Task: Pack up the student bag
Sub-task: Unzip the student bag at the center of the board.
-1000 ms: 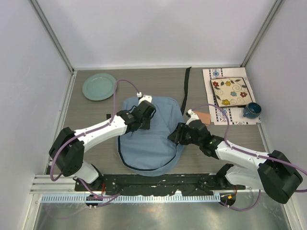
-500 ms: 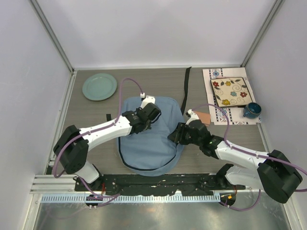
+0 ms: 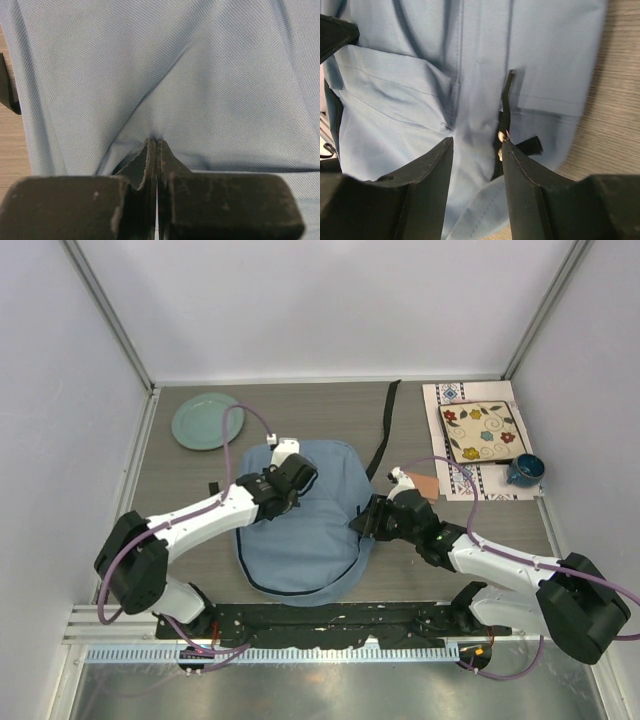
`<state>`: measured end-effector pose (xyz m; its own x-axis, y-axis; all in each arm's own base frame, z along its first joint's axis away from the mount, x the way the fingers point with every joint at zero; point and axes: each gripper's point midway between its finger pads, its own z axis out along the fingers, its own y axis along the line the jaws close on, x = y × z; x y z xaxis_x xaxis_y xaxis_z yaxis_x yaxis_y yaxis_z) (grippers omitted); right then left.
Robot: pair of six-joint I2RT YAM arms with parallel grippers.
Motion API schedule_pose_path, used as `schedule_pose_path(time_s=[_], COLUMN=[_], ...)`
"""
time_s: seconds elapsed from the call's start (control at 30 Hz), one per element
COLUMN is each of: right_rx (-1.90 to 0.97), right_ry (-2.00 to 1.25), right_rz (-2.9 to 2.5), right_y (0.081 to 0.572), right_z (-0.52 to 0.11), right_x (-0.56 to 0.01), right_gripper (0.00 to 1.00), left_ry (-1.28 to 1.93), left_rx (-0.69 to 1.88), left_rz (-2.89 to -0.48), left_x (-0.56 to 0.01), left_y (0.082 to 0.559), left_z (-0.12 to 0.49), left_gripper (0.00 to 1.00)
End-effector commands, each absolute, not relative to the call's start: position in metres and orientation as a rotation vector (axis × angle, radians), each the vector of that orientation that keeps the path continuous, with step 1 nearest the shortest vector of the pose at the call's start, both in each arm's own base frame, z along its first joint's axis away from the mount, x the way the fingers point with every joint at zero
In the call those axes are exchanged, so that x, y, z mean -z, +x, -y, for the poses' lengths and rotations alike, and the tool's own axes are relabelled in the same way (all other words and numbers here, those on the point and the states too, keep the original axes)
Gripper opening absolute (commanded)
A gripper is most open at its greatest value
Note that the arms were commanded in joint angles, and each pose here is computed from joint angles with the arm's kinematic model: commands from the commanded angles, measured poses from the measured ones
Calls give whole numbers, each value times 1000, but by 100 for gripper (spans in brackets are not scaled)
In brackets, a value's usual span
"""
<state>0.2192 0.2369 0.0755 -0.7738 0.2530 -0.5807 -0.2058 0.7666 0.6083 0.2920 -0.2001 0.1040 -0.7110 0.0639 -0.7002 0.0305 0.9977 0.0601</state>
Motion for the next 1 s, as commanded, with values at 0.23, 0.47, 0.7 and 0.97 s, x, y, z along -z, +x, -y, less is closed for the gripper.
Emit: schedule_pose_path(time_s=[0.23,0.47,0.7,0.97], right_rx=[-837,-836,-838,-846], right_ry=[60,60,60,59], right_rz=[-2295,-2290,-2287,-2280], right_y=[223,222,222,222], right_z=[-231,-230,-229,-230], right_x=[-73,-75,-75,-77], right_gripper=[49,49,49,49], left_ry=[-50,-55,-159,-212], left_rx=[33,234,95,-4], left_rz=[-2301,-2241,-2248,-2263], left_x=[-131,-166,-164,-148], left_y=[294,301,300,292], left_z=[167,191,153,125], left_gripper=[0,0,0,0])
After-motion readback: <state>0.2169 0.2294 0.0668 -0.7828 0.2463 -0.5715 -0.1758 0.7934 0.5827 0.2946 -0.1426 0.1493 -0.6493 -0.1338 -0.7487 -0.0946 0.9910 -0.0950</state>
